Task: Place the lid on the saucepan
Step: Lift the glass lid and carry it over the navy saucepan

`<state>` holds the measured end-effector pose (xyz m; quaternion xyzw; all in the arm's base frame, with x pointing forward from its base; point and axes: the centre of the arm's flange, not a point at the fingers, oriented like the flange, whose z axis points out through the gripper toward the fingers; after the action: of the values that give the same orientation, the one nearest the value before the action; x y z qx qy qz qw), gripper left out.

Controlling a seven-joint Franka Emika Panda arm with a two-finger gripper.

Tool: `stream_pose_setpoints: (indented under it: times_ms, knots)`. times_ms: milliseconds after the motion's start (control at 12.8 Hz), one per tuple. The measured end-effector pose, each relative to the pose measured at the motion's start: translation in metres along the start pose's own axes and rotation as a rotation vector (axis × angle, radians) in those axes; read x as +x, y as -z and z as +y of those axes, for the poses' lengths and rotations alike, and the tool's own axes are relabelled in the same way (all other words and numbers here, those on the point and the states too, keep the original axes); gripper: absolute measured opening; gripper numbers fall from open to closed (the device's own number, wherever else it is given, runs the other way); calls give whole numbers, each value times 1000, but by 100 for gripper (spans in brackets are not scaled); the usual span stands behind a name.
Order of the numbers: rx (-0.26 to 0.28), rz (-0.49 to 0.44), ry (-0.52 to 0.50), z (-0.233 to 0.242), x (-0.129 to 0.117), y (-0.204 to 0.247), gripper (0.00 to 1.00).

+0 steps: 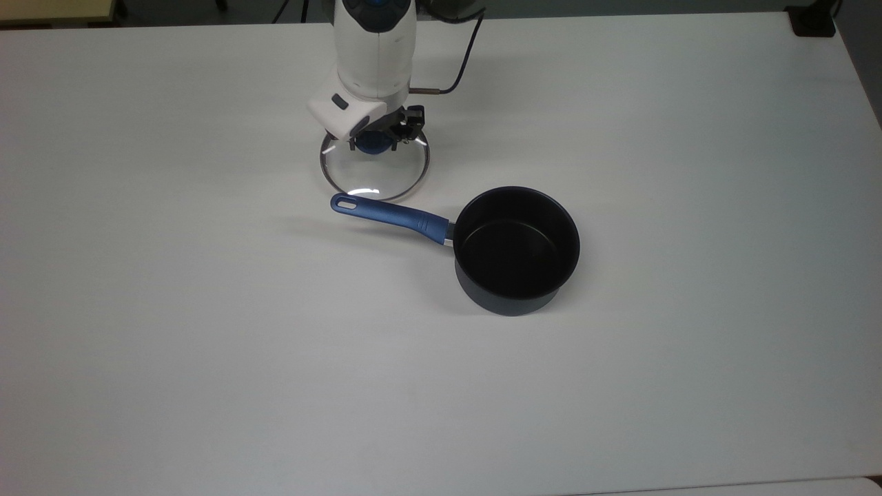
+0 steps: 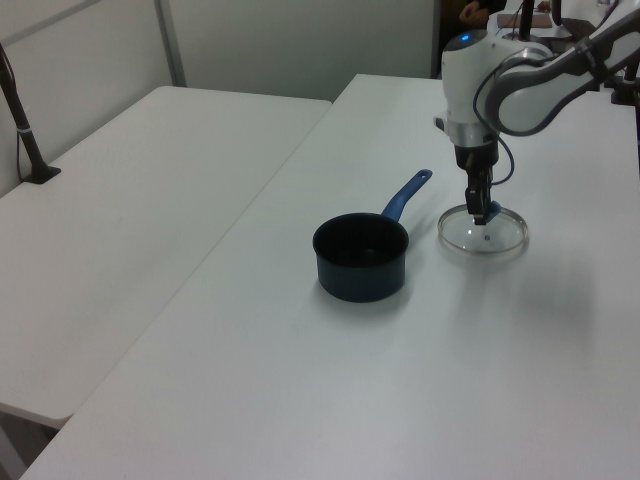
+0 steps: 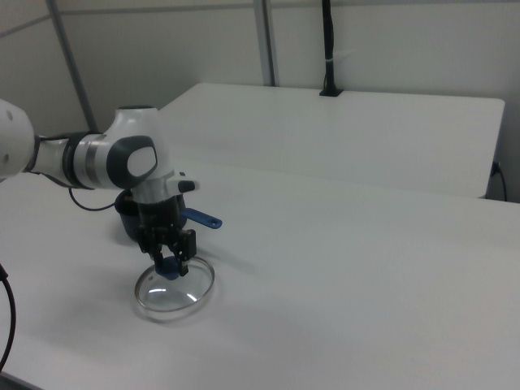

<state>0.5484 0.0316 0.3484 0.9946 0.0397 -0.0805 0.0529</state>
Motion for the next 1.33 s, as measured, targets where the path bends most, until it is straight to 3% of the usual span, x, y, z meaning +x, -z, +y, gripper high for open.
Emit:
stream_pose_setpoints:
  times_ms: [234,546,702,1014,1326]
  knots:
    - [-9,-38,-29,15,6,69,61]
    - [17,39,-69,22,18,160,61]
    - [32,25,-128,3,45,167,61]
    - [33,8,-189,-73,105,137,61]
    - [32,45,-221,-131,111,145,61]
